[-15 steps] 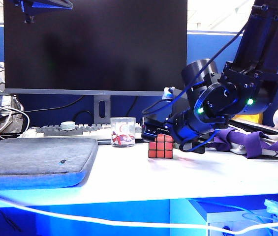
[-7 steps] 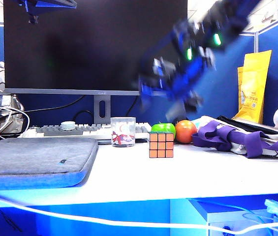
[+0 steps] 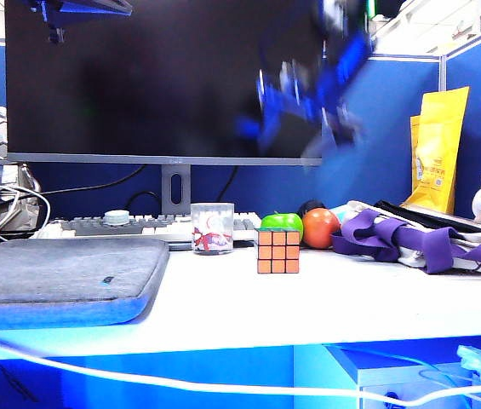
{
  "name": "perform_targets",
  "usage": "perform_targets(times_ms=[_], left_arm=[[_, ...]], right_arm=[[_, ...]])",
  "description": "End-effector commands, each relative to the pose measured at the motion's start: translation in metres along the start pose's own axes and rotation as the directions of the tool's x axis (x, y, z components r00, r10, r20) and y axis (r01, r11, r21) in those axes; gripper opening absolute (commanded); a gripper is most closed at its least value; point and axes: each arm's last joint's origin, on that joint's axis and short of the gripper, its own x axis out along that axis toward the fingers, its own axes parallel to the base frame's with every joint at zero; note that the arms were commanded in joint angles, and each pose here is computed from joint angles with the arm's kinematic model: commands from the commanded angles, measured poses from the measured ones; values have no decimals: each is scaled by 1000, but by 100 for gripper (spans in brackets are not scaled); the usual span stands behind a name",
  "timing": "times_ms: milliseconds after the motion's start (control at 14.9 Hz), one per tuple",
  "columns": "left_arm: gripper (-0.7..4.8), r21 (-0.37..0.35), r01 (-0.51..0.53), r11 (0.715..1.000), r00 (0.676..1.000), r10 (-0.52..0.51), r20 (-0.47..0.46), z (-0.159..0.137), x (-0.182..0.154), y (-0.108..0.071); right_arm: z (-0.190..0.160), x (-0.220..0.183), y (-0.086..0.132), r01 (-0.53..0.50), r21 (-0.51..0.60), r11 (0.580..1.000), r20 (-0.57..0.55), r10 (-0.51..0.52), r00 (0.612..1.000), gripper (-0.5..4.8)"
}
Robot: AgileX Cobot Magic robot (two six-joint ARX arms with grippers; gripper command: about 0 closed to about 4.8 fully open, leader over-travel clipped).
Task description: Rotate the Rubik's Cube so that its red face is facing towards you.
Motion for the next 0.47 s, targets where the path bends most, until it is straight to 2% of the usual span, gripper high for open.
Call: perform_targets(times_ms=[67, 202, 471], left_arm=[[-4, -28, -115, 993, 991, 112, -71, -4, -1, -1], [-4, -49, -200, 979, 969, 190, -156, -12, -2, 0], [-4, -67, -196, 978, 968, 183, -169, -14, 0, -1]], right_arm=[[-8, 12, -8, 22, -8, 1000, -177, -23, 984, 479], [-13, 17, -8, 28, -9, 1000, -210, -30, 977, 479], [-21, 27, -11, 42, -2, 999, -260, -41, 965, 479]])
